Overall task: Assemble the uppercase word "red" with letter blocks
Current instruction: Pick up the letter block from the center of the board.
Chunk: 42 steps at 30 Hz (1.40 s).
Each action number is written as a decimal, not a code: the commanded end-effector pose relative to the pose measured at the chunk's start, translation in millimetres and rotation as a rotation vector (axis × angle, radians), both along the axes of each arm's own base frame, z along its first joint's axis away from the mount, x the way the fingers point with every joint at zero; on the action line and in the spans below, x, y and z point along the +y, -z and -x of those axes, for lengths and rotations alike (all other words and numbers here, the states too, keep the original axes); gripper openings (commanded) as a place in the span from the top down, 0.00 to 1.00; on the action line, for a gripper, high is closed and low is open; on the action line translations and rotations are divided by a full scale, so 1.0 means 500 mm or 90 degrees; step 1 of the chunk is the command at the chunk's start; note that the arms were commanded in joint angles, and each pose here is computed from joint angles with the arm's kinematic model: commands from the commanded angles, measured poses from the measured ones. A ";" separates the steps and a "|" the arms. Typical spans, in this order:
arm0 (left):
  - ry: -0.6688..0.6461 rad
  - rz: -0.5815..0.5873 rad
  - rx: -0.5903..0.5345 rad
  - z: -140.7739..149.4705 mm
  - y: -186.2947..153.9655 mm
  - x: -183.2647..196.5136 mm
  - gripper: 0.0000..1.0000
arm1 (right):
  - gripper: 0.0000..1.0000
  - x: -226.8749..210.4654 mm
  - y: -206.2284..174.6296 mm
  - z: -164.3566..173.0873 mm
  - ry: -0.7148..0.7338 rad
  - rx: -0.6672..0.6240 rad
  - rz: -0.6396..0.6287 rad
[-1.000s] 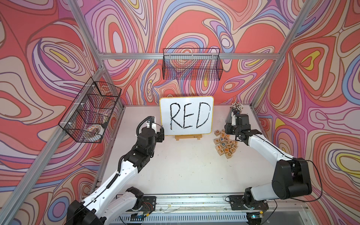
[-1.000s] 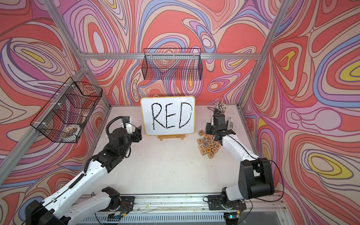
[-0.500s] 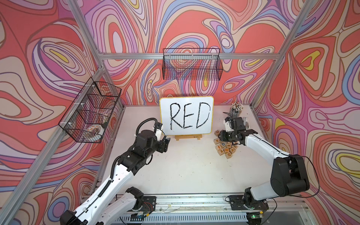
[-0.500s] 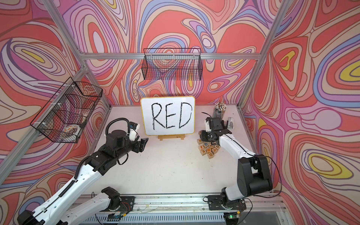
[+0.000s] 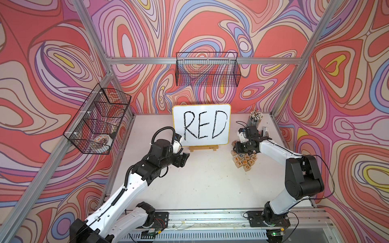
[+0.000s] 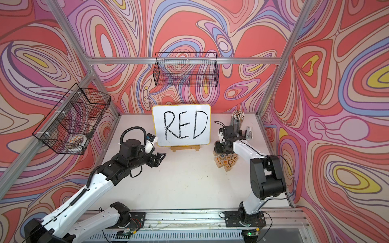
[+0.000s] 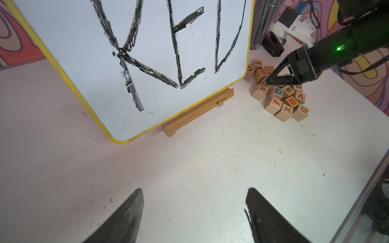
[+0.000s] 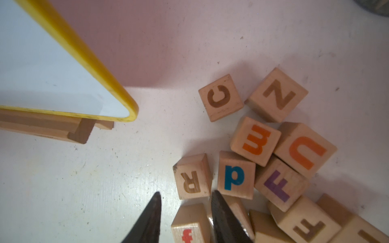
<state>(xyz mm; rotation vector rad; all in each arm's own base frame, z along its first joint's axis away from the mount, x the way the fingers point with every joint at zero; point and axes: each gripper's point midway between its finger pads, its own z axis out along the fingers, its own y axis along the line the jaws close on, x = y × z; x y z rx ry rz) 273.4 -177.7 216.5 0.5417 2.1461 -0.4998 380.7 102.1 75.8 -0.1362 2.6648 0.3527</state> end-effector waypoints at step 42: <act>0.059 0.000 0.029 0.016 0.004 -0.025 0.21 | 0.60 0.007 0.092 -0.021 -0.024 0.061 0.109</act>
